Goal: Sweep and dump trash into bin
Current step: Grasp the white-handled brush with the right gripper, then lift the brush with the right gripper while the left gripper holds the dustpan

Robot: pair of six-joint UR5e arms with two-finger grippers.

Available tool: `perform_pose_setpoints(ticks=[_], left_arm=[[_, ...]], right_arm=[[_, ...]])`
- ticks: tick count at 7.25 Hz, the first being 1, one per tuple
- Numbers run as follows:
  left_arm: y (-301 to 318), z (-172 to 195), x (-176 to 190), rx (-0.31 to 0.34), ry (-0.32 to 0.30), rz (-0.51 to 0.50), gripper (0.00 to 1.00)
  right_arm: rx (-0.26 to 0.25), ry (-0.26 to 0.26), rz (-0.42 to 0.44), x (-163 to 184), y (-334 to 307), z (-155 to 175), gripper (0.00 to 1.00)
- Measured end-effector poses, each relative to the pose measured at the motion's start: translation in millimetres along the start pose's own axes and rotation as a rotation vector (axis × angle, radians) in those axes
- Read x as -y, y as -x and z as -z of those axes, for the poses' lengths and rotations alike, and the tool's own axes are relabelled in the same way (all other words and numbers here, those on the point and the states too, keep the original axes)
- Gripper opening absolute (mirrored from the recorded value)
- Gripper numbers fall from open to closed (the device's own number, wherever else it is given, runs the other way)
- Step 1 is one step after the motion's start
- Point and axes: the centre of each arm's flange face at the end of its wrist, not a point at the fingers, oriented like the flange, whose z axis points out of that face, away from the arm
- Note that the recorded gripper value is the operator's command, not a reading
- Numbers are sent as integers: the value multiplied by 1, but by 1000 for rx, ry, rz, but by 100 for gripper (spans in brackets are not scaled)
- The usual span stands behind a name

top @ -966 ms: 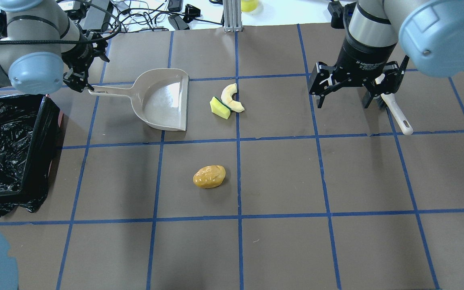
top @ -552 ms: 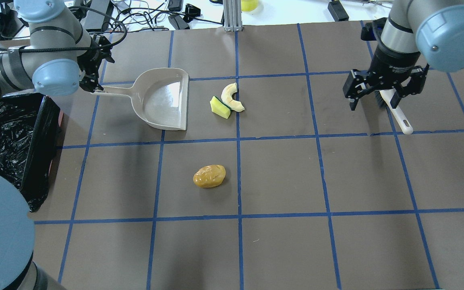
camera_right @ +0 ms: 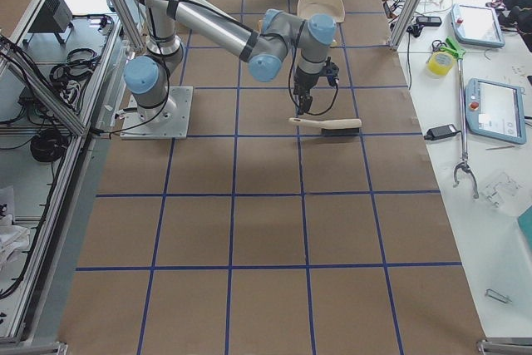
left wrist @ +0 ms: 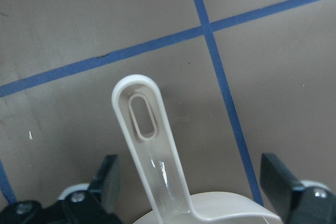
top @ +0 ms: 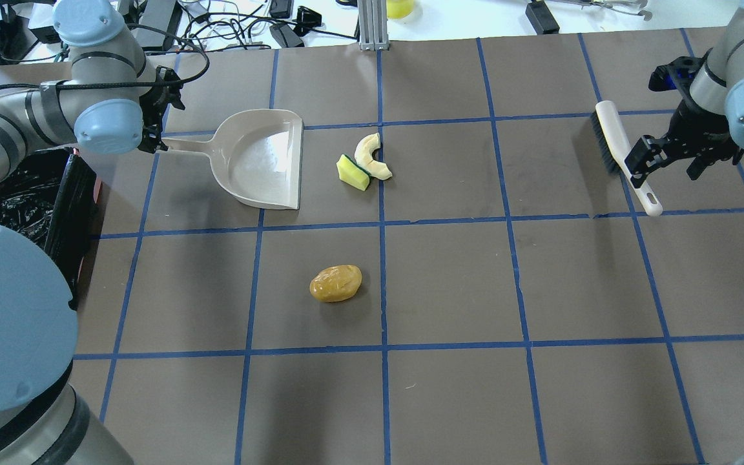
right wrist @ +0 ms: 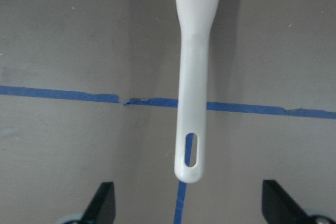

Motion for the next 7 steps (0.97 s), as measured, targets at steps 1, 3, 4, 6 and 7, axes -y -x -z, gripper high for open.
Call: perform_pose_setpoints(ticks=[1,3,4,6,7], left_arm=[[-3,-7,2,5,1,12,95],[-3,-18,1,20,6,43,94],[-3,-19,1,21,6,58,94],[-7,-7,4,3,-1,72,95],[-9,-2,6,-6,-6,75,94]], right_arm=[[8,10,1,5,-12,-21,95],[15,11,-8,10,-16,-52,95],[14,4,-18,10,-15,-59,95],[16,12,-59,12,-15,-69,87],[17,13,-68,13,-14,-70,81]])
